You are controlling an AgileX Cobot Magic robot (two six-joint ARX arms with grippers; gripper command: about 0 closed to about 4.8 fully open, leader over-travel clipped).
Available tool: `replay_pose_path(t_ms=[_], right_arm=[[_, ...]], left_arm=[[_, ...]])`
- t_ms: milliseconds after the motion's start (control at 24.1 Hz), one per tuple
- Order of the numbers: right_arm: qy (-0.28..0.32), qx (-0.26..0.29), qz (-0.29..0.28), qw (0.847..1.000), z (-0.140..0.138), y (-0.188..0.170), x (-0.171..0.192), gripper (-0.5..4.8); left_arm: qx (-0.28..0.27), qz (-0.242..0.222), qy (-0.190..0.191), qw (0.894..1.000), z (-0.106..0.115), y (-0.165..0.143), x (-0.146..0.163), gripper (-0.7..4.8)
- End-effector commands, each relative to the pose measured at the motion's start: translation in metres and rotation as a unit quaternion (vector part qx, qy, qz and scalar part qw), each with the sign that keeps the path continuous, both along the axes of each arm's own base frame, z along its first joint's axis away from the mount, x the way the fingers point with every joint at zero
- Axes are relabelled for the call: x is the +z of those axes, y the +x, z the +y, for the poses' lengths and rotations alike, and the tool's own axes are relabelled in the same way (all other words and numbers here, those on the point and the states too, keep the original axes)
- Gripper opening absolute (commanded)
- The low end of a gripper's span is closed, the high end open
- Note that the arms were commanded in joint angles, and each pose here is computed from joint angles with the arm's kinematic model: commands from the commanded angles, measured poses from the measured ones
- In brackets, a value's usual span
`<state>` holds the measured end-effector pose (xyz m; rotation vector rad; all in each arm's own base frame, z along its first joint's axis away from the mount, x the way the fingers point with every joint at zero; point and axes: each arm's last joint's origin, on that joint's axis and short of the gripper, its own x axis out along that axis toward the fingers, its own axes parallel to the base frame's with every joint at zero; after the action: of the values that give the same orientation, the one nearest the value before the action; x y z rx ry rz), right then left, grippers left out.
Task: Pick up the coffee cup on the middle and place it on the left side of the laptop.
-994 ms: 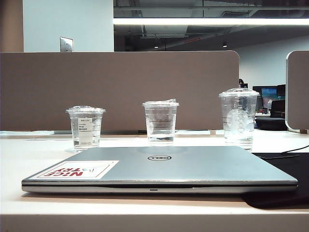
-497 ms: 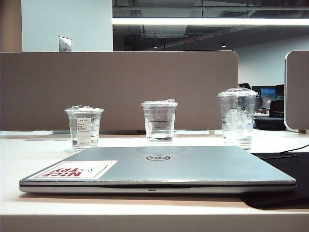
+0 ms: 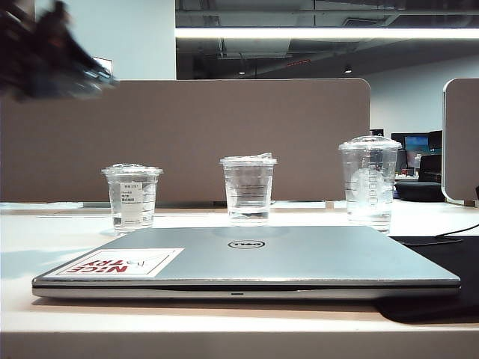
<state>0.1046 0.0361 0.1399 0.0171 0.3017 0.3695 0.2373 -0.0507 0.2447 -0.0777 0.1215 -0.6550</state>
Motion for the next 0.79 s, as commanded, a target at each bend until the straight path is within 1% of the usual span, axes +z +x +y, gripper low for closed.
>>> replay_pose_path(t_ms=[41, 124, 207, 331, 373, 456, 497, 580, 704, 787], right_arm=[[0.002, 0.002, -0.007, 1.000, 0.000, 0.000, 0.000, -0.05], [0.001, 0.001, -0.007, 1.000, 0.000, 0.000, 0.000, -0.05], [0.001, 0.001, -0.007, 1.000, 0.000, 0.000, 0.000, -0.05], [0.001, 0.001, -0.007, 1.000, 0.000, 0.000, 0.000, -0.05], [0.001, 0.001, -0.007, 1.000, 0.000, 0.000, 0.000, -0.05], [0.001, 0.001, -0.007, 1.000, 0.000, 0.000, 0.000, -0.05], [0.001, 0.001, -0.006, 1.000, 0.000, 0.000, 0.000, -0.05], [0.001, 0.002, -0.006, 1.000, 0.000, 0.000, 0.000, -0.05], [0.001, 0.001, -0.006, 1.000, 0.000, 0.000, 0.000, -0.05], [0.001, 0.002, -0.006, 1.000, 0.000, 0.000, 0.000, -0.05]], left_arm=[[-0.045, -0.020, 0.009, 0.999, -0.018, 0.036, -0.006, 2.76], [-0.067, -0.009, 0.020, 0.998, -0.028, 0.057, -0.016, 3.48], [-0.083, 0.002, 0.028, 0.996, -0.037, 0.072, -0.025, 4.09], [-0.100, 0.010, 0.048, 0.994, -0.053, 0.091, -0.041, 4.68], [-0.107, 0.009, 0.055, 0.993, -0.058, 0.096, -0.045, 4.79], [-0.118, 0.009, 0.066, 0.991, -0.067, 0.106, -0.054, 4.79], [-0.120, 0.013, 0.071, 0.990, -0.075, 0.115, -0.061, 4.79], [-0.112, 0.019, 0.084, 0.990, -0.087, 0.127, -0.073, 4.79], [-0.113, 0.029, 0.087, 0.989, -0.099, 0.145, -0.088, 4.79], [-0.118, 0.030, 0.087, 0.989, -0.105, 0.150, -0.092, 4.79]])
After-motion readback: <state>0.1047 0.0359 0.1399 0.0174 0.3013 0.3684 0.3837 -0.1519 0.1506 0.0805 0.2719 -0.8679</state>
